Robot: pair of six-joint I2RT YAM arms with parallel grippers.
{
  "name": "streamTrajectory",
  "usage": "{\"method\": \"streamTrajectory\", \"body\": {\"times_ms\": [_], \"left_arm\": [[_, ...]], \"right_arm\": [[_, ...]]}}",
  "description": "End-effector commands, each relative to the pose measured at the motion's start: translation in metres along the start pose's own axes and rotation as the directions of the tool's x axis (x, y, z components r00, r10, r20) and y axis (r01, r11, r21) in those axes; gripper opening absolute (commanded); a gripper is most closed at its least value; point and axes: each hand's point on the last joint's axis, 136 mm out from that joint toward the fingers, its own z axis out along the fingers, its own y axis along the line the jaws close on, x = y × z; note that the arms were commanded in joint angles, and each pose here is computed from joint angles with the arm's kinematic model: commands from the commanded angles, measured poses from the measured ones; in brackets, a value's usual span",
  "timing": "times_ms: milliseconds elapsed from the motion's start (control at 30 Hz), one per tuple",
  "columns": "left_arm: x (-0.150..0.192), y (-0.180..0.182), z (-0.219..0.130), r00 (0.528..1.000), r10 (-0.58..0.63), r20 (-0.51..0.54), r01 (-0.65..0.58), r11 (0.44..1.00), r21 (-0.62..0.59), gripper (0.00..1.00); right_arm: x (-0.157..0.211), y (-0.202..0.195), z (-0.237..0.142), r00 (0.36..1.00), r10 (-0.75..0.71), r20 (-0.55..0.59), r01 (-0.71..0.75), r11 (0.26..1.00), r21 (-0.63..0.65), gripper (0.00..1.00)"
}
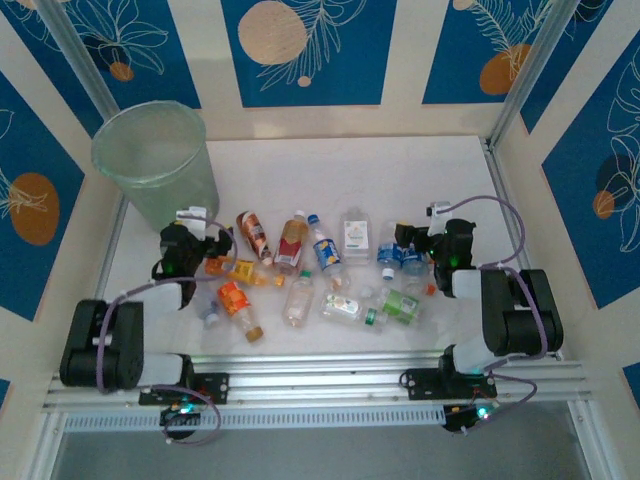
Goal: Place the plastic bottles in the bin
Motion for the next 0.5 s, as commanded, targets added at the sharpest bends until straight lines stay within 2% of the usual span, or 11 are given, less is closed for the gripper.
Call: {"method": "streamTrajectory", "body": {"times_ms": [0, 167, 267, 367, 467], "left_arm": [[-0.023, 0.002, -0.019, 0.999, -0.020, 0.033, 0.020, 1.000, -0.007, 0.99], [-0.056, 0.002, -0.053, 0.993, -0.088, 0.075, 0.089, 0.996, -0.013, 0.99], [-0.086, 0.004, -0.076, 0.979, -0.170, 0.110, 0.172, 0.985, -0.010, 0.99], [-0.119, 0.016, -0.101, 0.953, -0.277, 0.126, 0.285, 0.957, -0.056, 0.99], [-0.146, 0.034, -0.124, 0.914, -0.389, 0.115, 0.403, 0.902, -0.152, 1.00]], "right_arm": [[-0.022, -0.002, -0.007, 0.999, 0.013, 0.036, -0.014, 0.999, 0.035, 0.99], [-0.034, -0.009, -0.017, 0.998, 0.031, 0.057, -0.036, 0.995, 0.089, 0.99], [-0.041, -0.012, -0.024, 0.997, 0.034, 0.075, -0.043, 0.992, 0.116, 0.99], [-0.047, -0.016, -0.032, 0.995, 0.033, 0.097, -0.047, 0.988, 0.146, 0.99], [-0.052, -0.018, -0.039, 0.993, 0.045, 0.112, -0.064, 0.984, 0.165, 0.99]]}}
